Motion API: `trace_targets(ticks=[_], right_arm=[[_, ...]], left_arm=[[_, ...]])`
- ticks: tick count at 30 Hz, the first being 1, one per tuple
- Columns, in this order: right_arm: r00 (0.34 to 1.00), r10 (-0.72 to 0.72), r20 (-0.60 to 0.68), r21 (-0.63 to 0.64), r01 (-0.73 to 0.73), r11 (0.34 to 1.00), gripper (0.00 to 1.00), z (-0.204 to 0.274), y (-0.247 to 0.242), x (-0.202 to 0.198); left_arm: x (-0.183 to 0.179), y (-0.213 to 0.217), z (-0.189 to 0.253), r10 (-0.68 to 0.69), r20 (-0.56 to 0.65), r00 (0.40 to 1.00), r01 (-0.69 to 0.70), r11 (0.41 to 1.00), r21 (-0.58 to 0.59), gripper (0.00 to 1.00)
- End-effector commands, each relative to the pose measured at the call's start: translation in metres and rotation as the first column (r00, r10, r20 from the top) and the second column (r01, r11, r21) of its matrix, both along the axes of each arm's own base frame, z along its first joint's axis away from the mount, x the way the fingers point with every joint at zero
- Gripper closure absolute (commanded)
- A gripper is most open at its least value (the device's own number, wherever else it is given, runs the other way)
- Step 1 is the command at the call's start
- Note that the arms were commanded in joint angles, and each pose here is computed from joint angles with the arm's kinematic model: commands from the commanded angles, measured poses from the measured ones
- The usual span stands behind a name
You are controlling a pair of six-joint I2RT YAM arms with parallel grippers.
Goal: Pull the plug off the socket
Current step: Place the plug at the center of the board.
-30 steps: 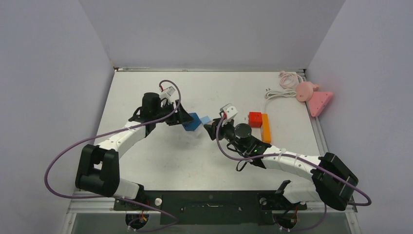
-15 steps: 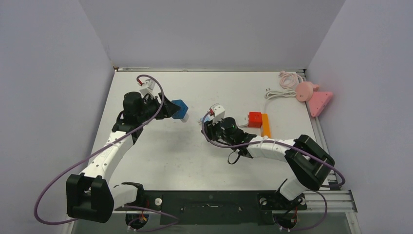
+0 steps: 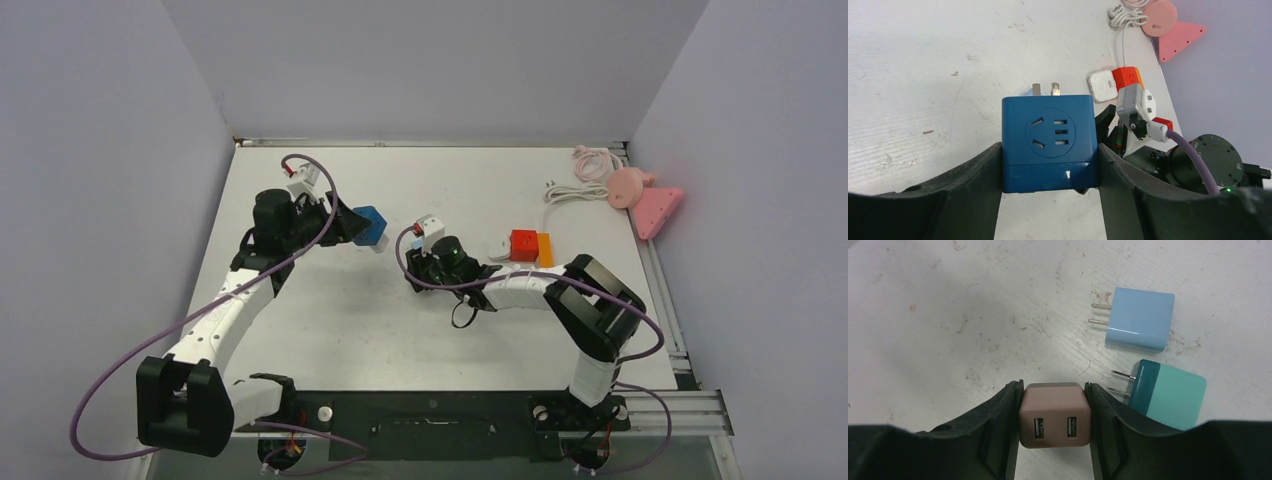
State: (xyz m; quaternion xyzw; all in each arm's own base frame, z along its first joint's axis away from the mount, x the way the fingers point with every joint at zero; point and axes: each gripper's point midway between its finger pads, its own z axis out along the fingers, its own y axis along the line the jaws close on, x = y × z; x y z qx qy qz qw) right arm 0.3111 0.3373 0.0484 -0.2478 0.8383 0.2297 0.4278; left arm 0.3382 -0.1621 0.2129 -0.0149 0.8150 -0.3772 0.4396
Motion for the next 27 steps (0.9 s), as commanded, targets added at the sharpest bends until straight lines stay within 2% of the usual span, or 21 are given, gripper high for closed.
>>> trace_targets(ticks=[1, 3, 8, 15, 20, 23, 27], right_arm=[[0.999, -0.036, 0.022, 0.064, 0.035, 0.997, 0.54, 0.017, 0.010, 0.021], [0.999, -0.042, 0.023, 0.066, 0.041, 0.997, 0.43, 0.016, 0.008, 0.023], [0.999, -0.037, 0.040, 0.084, 0.034, 0.996, 0.27, 0.020, 0.002, 0.023], [0.984, 0.004, 0.180, 0.204, -0.041, 0.978, 0.10, 0.071, -0.007, 0.006], [0.960, 0.013, 0.281, 0.311, -0.104, 0.945, 0.04, 0.114, -0.016, -0.012], [0.958, 0.011, 0.285, 0.434, -0.139, 0.890, 0.04, 0.141, -0.024, -0.016], [0.961, 0.049, 0.274, 0.615, -0.214, 0.759, 0.02, 0.180, -0.038, -0.021]], left_arm=[[0.001, -0.007, 0.021, -0.032, 0.067, 0.997, 0.034, 0.999, -0.038, 1.00], [0.001, -0.008, 0.022, -0.036, 0.066, 0.997, 0.039, 0.998, -0.044, 1.00], [0.001, -0.010, 0.022, -0.047, 0.063, 0.997, 0.050, 0.997, -0.053, 1.00], [-0.003, -0.020, 0.025, -0.107, 0.070, 0.992, 0.114, 0.989, -0.090, 1.00], [-0.017, -0.042, 0.039, -0.243, 0.117, 0.963, 0.262, 0.946, -0.194, 1.00], [-0.034, -0.061, 0.057, -0.344, 0.202, 0.917, 0.383, 0.901, -0.205, 1.00], [-0.054, -0.077, 0.069, -0.420, 0.276, 0.865, 0.478, 0.857, -0.192, 1.00]])
